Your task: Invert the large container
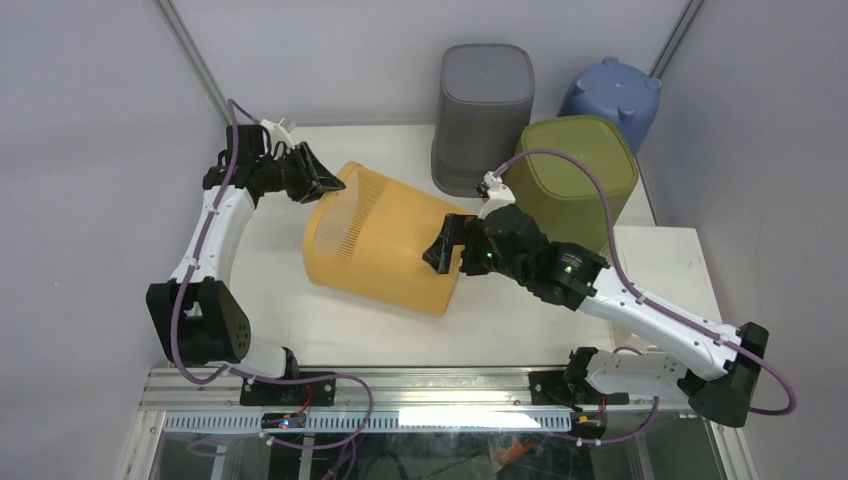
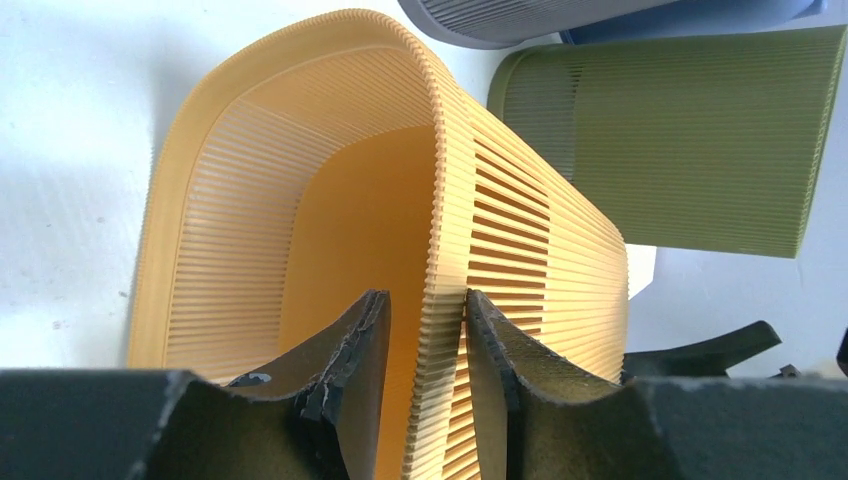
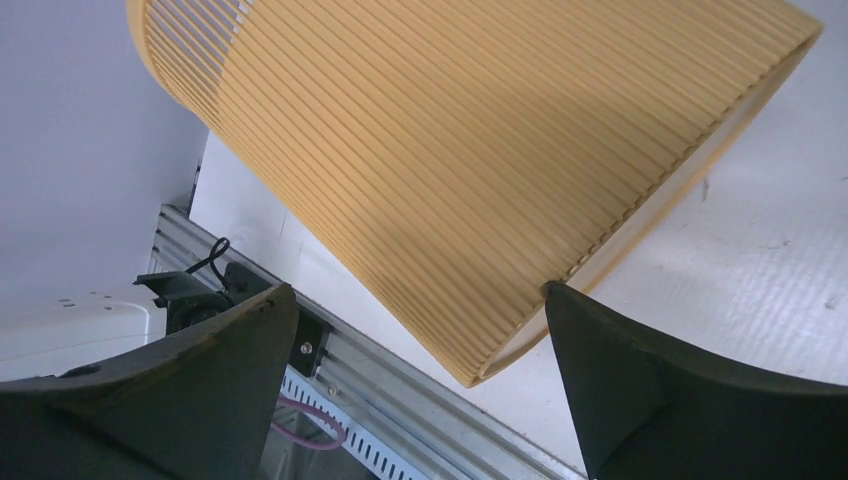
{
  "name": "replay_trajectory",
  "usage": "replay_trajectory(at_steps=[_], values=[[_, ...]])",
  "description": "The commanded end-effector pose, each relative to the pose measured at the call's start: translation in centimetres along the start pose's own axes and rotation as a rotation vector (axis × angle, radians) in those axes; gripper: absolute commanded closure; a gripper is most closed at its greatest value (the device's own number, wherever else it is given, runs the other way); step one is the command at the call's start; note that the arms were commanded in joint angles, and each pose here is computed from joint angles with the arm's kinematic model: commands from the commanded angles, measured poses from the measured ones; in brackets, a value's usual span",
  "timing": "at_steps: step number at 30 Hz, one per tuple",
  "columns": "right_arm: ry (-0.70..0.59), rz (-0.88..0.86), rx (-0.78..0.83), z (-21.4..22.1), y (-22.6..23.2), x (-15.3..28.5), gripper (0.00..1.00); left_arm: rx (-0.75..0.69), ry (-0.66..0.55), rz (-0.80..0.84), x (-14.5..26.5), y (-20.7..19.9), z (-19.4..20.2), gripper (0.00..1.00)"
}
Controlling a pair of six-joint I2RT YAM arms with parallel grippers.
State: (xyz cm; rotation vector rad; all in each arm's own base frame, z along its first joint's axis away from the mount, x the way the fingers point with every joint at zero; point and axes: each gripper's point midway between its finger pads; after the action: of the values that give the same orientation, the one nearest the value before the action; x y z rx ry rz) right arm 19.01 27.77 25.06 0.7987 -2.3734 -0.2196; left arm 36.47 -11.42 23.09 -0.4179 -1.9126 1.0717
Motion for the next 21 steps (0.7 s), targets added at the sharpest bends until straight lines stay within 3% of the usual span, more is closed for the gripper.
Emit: replay_trajectory(at_steps=[1, 5, 13, 17, 21], values=[[-0.022, -0.139, -0.096, -0.9, 3.3, -0.9, 0.01, -0.07, -0.057, -0.094, 1.2, 1.2, -0.2, 0.66], [-0.034, -0.167, -0.099, -1.0, 4.1, -1.2, 0.01, -0.124, -0.054, -0.039, 2.2, -1.0, 0.7, 0.64], [-0.057, -0.114, -0.138, -1.0, 3.0, -0.9, 0.0, -0.15, -0.042, -0.11, 2.0, -0.2, 1.7, 0.62], [-0.021, 0.046, -0.164, 0.3, -0.1, -0.9, 0.0, -0.19, -0.061, -0.089, 2.6, -1.3, 1.5, 0.51], [-0.006, 0.076, -0.156, 0.9, -0.7, -0.8, 0.01, -0.231, -0.097, -0.076, 3.4, -2.8, 1.2, 0.39]])
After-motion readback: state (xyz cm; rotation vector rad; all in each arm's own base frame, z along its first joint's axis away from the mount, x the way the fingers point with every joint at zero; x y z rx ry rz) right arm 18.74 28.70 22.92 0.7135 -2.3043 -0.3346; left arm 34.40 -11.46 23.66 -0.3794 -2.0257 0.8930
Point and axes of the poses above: each gripper's point midway between its finger pads, its own x axis back along the fingers, its own y axis along the line the jaws close on, z = x × y, and after that the axes turned 13 degrees about x, right-handed
